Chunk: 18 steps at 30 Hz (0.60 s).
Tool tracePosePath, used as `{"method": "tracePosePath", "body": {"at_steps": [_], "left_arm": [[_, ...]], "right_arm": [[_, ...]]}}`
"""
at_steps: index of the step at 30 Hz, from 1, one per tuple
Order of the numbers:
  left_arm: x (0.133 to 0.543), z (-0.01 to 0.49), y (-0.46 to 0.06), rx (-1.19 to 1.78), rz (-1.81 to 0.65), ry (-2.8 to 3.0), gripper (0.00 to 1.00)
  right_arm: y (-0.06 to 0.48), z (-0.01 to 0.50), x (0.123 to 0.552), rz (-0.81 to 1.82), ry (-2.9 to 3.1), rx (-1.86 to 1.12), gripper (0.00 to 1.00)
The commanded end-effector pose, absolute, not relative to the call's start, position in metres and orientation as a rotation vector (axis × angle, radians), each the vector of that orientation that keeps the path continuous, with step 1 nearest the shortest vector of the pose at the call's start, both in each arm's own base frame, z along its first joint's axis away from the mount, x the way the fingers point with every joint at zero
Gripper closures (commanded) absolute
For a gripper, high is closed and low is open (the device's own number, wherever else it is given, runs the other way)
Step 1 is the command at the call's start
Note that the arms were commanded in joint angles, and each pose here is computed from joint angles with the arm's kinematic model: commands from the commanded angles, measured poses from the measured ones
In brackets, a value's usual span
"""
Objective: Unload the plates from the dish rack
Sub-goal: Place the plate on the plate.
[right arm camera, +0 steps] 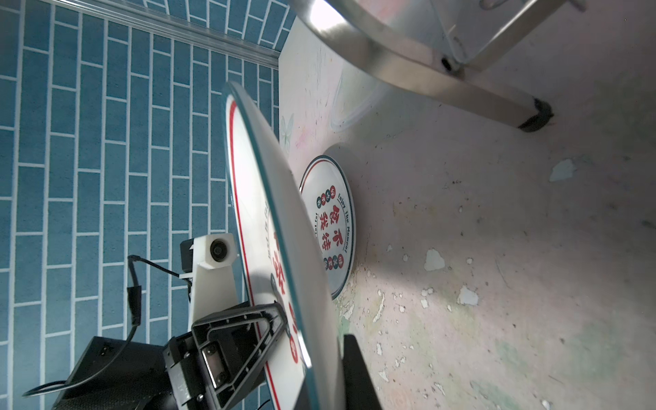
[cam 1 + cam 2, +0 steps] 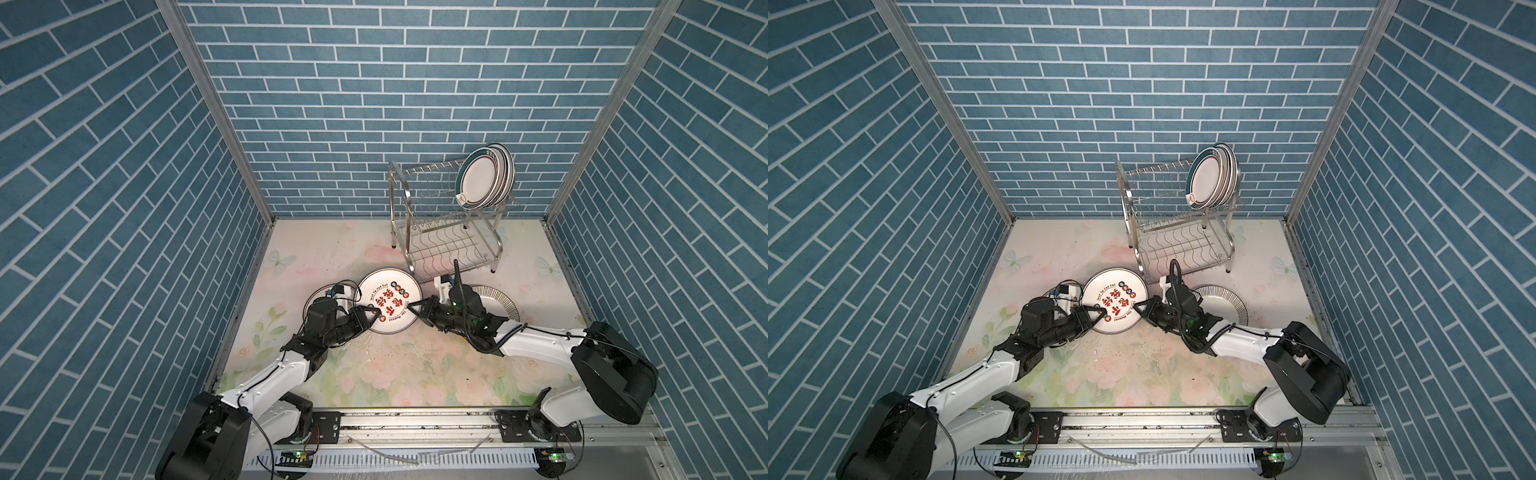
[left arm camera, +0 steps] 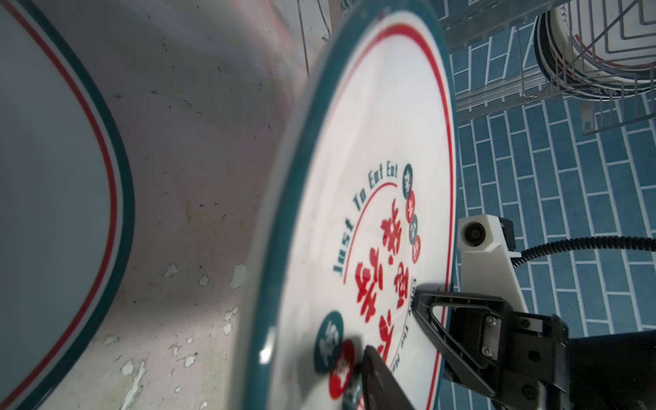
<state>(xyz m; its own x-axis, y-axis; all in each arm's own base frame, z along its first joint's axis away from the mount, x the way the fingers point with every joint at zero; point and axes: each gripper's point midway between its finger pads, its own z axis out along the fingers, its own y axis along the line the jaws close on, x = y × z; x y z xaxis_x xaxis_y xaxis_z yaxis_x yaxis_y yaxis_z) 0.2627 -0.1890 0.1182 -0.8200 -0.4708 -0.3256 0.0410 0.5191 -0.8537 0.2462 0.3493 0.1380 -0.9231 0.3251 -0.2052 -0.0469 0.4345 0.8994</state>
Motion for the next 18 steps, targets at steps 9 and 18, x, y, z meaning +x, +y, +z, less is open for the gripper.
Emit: {"method": "tracePosePath", "body": {"at_steps": [9, 18], "left_arm": [[0.2642, 0.1163, -0.1829, -0.379, -1.244, 2.245, 0.81], [0.2598, 0.1137, -0.1797, -0.392, -1.225, 2.260, 0.93]], "right_arm": [[0.3755, 0.1717, 0.2528, 1.656, 2.241, 0.189, 0.97], [0.3761, 0.1713, 0.2514, 1.639, 2.254, 0.149, 0.77]]}}
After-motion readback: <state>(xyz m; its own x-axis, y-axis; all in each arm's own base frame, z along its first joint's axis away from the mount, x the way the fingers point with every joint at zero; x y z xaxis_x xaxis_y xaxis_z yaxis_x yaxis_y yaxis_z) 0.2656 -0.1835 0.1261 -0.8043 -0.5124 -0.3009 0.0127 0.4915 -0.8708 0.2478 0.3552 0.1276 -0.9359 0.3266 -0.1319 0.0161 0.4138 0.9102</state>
